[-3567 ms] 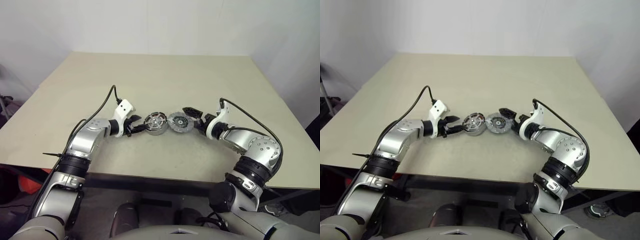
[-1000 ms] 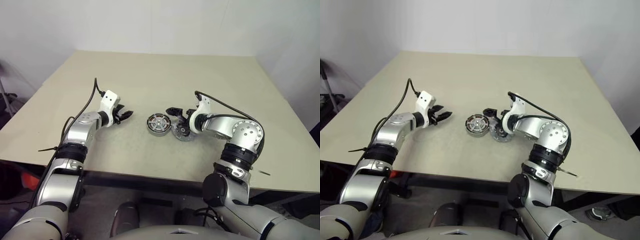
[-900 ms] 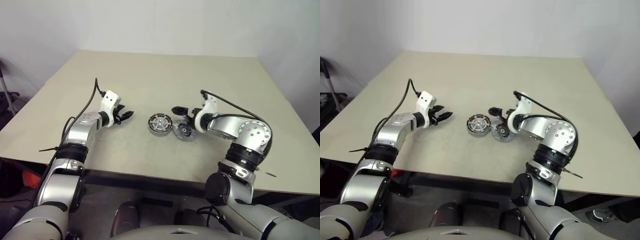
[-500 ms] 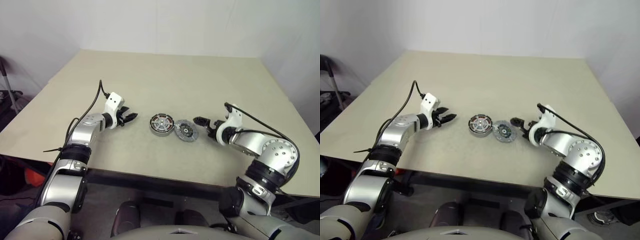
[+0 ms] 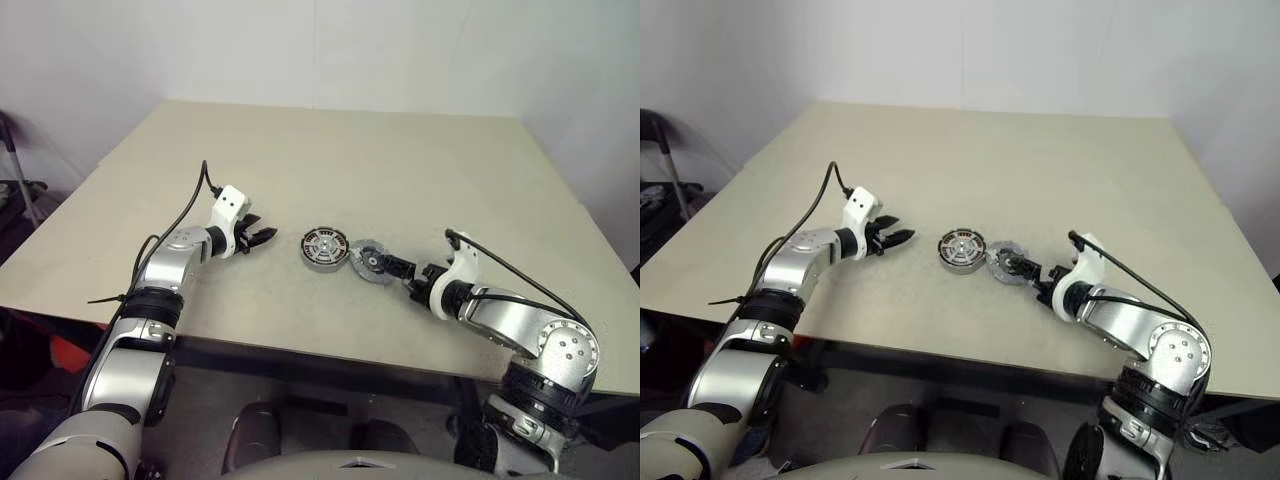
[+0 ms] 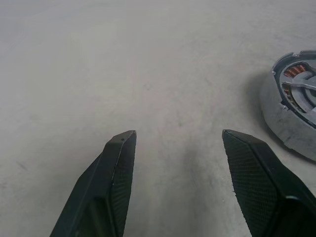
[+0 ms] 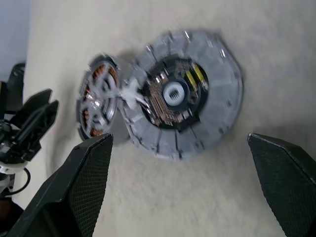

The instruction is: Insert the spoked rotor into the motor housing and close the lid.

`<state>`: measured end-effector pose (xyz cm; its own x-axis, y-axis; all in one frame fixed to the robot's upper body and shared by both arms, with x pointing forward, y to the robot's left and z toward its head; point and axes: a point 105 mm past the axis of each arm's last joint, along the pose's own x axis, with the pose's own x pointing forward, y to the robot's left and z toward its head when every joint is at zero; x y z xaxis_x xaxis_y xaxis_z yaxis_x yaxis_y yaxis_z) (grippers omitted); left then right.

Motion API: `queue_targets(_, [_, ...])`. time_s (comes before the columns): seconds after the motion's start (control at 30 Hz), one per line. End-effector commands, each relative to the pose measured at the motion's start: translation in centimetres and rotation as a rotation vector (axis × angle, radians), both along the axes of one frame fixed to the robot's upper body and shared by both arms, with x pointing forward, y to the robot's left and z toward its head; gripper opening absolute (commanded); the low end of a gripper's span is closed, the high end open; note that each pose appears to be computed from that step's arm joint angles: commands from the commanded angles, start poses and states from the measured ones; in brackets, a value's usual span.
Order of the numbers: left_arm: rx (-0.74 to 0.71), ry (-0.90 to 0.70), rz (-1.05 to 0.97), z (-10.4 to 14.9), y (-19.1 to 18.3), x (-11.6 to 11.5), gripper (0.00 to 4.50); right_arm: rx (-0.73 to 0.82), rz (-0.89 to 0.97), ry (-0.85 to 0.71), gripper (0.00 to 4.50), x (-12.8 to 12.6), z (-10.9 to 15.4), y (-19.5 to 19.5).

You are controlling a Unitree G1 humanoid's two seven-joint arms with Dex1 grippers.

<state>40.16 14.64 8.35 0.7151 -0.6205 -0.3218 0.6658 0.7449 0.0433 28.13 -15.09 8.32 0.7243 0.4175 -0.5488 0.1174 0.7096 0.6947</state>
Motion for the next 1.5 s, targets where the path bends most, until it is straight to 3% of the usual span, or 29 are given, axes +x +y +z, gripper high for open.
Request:
queue_targets(0.03, [0.012, -0.059, -0.007, 2.0, 0.1, 0.6, 2.95, 0.065, -0.003, 0.012, 4.47, 0.0, 0.9, 0.7])
queue_targets(0.4, [0.033, -0.064, 0.007, 2.4, 0.9, 0.6, 2.95, 0.193, -0.039, 0.063, 4.47, 2.4, 0.9, 3.1])
queue_targets(0.73, [0.047, -0.062, 0.015, 2.0, 1.2, 0.4, 2.95, 0.226, -0.117, -0.081, 4.47, 6.1, 2.4, 2.6])
queue_targets(0.93, [0.050, -0.058, 0.016, 1.7, 1.2, 0.3, 2.95, 0.321, 0.034, -0.286, 4.47, 6.4, 7.5, 5.1])
queue_targets(1.17, [0.050, -0.070, 0.030, 1.9, 1.2, 0.7, 2.95, 0.372, 0.251, -0.358, 4.47, 5.6, 11.1, 10.2])
queue_targets(1.37, [0.044, -0.082, 0.046, 2.3, 1.5, 1.0, 2.95, 0.288, 0.307, -0.302, 4.47, 6.2, 8.9, 12.4])
queue_targets(1.5, [0.039, -0.077, 0.054, 1.9, 1.7, 0.8, 2.95, 0.078, 0.313, -0.456, 4.47, 7.0, 9.3, 10.6])
